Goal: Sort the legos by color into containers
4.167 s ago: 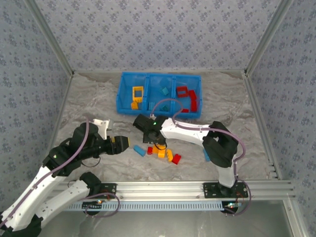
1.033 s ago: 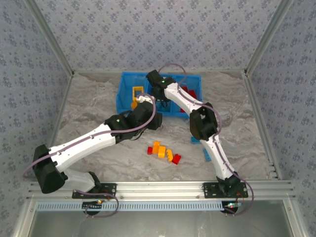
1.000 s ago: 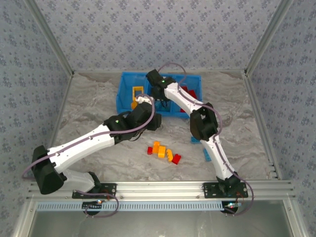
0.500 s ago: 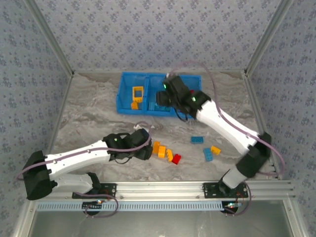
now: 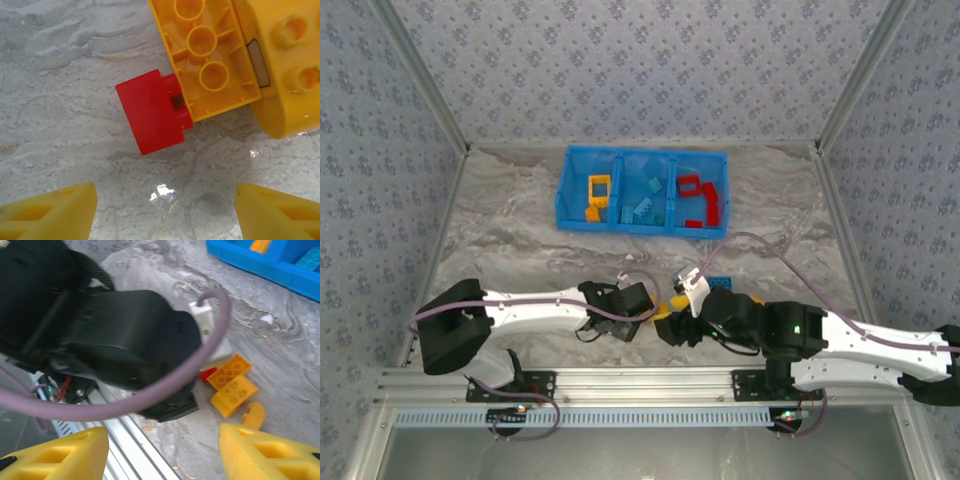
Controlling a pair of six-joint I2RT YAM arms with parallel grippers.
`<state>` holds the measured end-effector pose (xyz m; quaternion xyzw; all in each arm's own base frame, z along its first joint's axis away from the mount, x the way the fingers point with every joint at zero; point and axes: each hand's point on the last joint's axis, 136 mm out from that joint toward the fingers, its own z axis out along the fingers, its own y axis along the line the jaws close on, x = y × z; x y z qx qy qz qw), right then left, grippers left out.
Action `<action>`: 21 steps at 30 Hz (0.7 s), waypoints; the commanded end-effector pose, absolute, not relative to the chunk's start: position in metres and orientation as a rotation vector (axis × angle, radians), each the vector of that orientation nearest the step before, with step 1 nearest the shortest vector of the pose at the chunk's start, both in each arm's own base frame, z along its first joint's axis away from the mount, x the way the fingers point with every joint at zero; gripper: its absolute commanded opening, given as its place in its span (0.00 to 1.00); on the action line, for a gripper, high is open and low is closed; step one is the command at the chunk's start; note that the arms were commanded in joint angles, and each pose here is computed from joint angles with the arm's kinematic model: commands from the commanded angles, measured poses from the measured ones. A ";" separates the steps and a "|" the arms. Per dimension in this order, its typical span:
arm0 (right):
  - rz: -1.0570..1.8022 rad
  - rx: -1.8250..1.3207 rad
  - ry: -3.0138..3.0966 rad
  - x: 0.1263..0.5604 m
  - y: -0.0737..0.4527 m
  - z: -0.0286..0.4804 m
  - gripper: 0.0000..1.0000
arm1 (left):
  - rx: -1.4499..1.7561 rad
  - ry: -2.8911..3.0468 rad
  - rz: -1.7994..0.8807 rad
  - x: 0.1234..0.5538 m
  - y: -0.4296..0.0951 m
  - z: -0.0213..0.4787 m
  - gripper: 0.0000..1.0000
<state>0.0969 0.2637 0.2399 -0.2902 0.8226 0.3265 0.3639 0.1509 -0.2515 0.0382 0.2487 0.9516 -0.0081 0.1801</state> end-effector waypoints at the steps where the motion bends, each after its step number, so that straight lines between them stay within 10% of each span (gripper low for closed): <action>1: 0.808 -0.686 2.136 0.100 0.260 0.234 0.60 | 0.661 2.659 -0.021 0.159 -0.256 0.037 0.72; 21: 0.547 -0.301 2.109 0.148 0.181 0.257 0.56 | 0.454 2.632 -0.252 0.208 -0.277 0.097 0.73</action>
